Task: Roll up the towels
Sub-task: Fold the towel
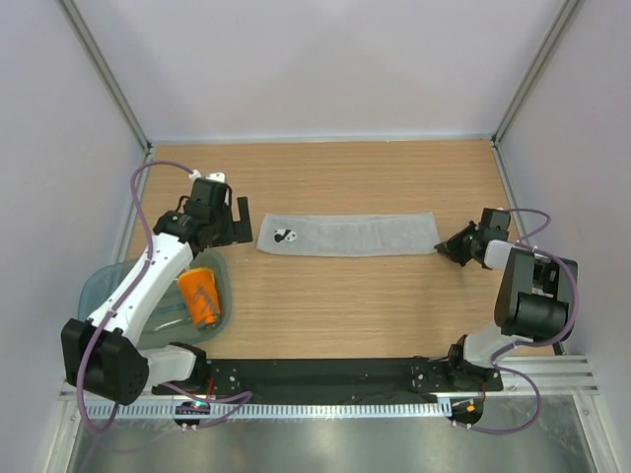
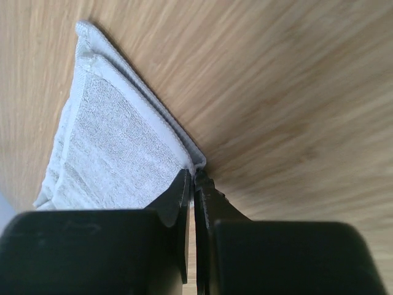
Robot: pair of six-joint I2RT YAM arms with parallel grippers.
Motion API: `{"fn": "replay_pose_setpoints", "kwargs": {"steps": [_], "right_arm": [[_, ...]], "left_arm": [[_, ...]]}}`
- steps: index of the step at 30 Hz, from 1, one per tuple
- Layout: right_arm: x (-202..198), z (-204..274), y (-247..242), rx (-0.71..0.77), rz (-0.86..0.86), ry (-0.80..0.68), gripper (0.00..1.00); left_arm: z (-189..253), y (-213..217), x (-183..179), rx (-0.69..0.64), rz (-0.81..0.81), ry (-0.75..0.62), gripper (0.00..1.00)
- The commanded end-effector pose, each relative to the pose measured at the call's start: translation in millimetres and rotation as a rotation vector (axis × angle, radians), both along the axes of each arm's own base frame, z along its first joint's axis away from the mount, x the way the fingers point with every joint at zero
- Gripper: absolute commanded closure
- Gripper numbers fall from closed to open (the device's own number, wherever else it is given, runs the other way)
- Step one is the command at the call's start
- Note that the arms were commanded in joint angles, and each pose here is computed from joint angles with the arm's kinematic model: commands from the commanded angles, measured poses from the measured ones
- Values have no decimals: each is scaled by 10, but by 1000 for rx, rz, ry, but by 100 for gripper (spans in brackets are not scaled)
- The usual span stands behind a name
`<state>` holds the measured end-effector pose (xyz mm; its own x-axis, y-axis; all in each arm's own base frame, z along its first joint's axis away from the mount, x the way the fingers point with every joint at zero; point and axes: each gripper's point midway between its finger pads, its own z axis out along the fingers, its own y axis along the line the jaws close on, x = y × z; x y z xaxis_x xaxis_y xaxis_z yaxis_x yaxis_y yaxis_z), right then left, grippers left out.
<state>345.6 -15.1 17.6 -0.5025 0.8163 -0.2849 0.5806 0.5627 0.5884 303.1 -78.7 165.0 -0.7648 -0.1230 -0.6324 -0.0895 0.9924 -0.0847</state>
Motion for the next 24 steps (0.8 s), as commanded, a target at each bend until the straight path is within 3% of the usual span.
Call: {"fn": "replay_pose_setpoints", "kwargs": {"steps": [1, 6, 12, 17, 24], "right_arm": [[-27, 217, -314, -113, -49, 6, 99], [8, 813, -550, -243, -84, -63, 99], [223, 1562, -319, -291, 9, -226, 99], [409, 1962, 547, -312, 260, -355, 99], [508, 2248, 1641, -295, 486, -458, 99]], "left_arm": [[118, -76, 36, -56, -10, -66, 0], [143, -80, 52, -58, -12, -76, 0], [168, -62, 53, -50, -9, -81, 0], [185, -20, 55, -31, 5, -82, 0], [204, 17, 33, -19, 14, -86, 0]]}}
